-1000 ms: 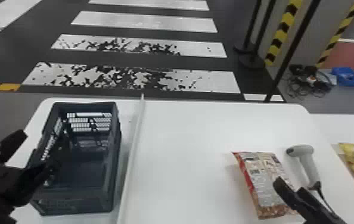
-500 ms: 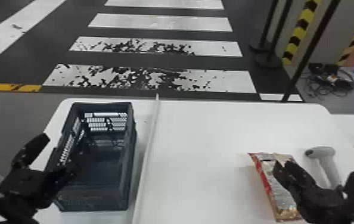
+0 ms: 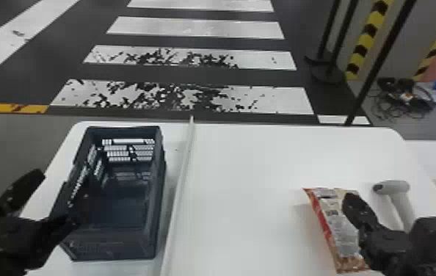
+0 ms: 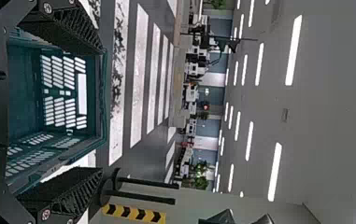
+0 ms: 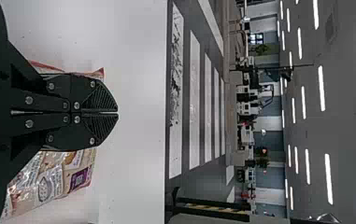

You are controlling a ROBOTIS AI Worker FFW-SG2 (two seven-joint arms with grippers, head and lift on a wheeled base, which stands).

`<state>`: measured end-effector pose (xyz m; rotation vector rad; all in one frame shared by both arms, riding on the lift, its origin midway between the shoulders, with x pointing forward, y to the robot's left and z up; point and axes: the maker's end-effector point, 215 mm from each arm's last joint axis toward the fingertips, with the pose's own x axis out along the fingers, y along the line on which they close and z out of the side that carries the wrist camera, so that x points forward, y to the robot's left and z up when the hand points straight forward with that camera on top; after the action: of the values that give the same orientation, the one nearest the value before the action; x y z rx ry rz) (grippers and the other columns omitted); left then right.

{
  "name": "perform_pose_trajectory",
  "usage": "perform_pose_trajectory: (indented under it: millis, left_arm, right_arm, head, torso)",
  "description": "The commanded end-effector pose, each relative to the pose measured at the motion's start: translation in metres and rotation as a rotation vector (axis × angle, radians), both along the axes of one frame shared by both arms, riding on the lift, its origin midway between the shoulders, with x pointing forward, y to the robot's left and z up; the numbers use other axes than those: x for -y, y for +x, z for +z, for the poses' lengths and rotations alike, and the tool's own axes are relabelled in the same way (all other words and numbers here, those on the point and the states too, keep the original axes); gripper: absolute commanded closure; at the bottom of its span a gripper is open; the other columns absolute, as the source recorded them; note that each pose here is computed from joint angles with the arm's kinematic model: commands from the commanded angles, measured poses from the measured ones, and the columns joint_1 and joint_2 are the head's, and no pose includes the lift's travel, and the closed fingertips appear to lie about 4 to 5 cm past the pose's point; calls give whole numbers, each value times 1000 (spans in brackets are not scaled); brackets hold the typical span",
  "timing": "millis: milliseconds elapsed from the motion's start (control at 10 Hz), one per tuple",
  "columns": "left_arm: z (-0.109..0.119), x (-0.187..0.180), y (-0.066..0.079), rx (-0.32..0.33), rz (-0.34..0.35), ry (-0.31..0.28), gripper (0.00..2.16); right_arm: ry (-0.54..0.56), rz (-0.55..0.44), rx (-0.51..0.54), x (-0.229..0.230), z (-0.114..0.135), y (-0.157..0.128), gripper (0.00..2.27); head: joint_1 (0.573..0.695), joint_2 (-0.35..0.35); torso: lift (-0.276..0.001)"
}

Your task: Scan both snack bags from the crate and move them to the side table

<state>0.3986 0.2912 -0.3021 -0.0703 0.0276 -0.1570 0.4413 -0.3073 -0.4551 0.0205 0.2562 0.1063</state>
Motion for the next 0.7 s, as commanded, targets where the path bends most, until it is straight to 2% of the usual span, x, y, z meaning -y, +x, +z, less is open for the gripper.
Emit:
perform_pose_trajectory:
  millis: [0, 300, 600]
  left_arm:
    - [3, -1, -5, 2, 1, 3, 113]
    - [7, -2, -7, 16, 4, 5, 113]
    - [9, -2, -6, 24, 1, 6, 113]
  right_arm:
    - [-13, -18, 8, 9, -7, -2, 2246]
    - [-26, -58, 11, 29, -25, -19, 2246]
    - [-18, -73, -16, 23, -52, -24, 2246]
  head:
    - [695, -21]
    - [695, -44]
    - [695, -61]
  torso:
    - [-95]
    - [-95]
    - [-95]
